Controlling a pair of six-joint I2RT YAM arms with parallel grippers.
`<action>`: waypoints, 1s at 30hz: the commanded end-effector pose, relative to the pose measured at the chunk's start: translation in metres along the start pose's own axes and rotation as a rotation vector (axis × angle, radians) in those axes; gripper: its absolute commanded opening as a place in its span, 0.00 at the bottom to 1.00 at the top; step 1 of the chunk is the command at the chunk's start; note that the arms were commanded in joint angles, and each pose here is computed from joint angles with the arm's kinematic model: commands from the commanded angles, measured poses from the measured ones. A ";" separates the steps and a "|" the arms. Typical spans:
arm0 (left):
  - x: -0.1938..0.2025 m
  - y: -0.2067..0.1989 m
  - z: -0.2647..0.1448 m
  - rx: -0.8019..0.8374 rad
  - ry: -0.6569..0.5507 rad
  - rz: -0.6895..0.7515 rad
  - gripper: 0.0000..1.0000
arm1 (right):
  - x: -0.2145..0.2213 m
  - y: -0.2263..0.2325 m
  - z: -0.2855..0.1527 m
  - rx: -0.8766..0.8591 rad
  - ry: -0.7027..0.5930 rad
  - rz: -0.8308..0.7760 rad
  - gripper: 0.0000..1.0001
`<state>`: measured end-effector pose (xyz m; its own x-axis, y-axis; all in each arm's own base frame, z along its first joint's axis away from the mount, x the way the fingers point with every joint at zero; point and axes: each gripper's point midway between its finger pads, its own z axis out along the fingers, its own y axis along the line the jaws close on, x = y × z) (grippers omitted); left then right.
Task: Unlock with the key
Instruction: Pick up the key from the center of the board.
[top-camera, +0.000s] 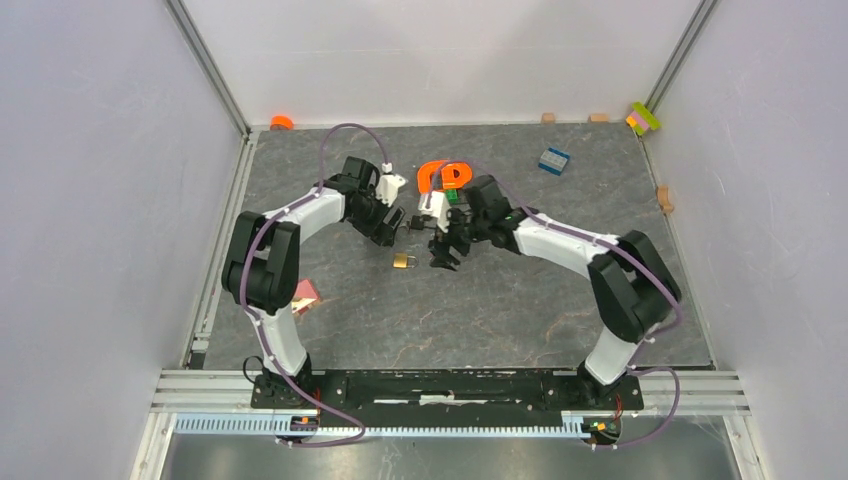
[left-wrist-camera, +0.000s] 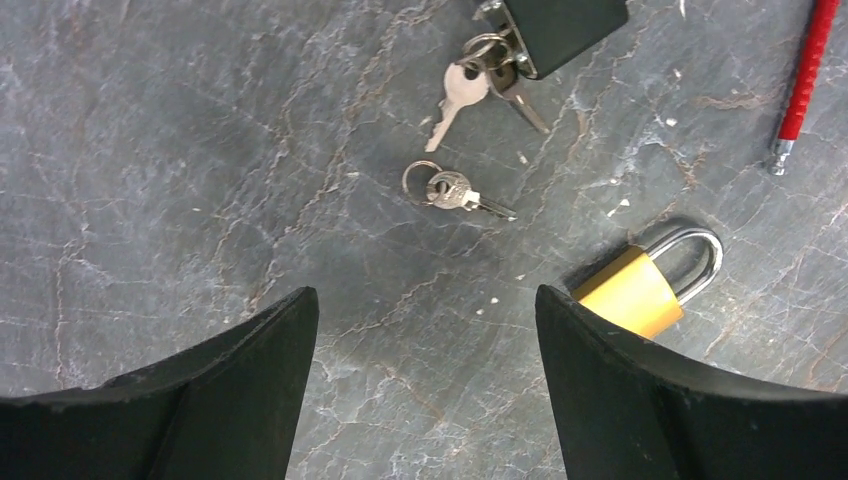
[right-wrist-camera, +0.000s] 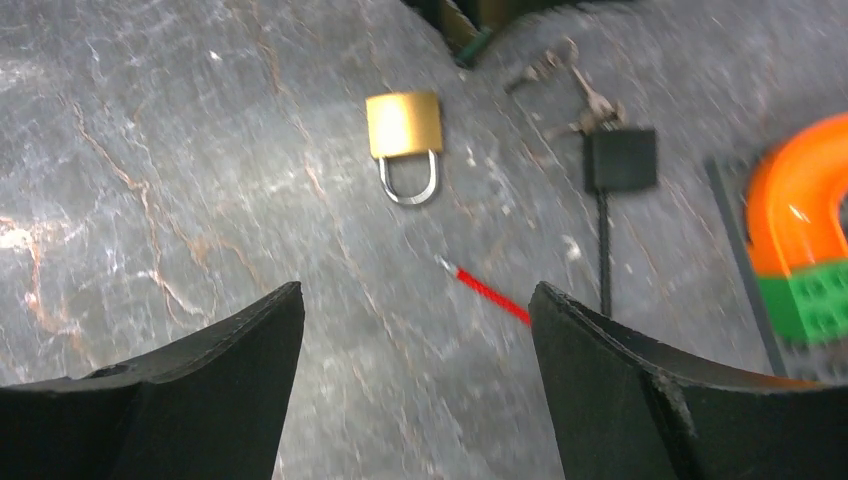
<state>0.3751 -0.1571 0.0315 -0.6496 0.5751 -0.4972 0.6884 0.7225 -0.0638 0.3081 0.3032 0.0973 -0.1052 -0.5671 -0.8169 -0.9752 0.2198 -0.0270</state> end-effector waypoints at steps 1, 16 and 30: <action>-0.029 0.000 -0.014 0.023 -0.096 -0.026 0.83 | -0.017 -0.004 0.024 -0.014 0.005 -0.054 0.86; -0.043 0.003 0.013 0.062 -0.079 -0.138 0.60 | -0.009 0.010 0.001 0.014 0.009 -0.069 0.86; -0.039 -0.001 0.024 0.090 -0.049 -0.207 0.42 | 0.000 0.013 0.000 0.026 0.012 -0.070 0.86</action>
<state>0.4036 -0.1801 0.0261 -0.7439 0.4375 -0.5051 0.5940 0.7792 -0.1999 0.2881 0.3027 0.0807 -0.0934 -0.6214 -0.7779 -0.9795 0.1974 -0.0401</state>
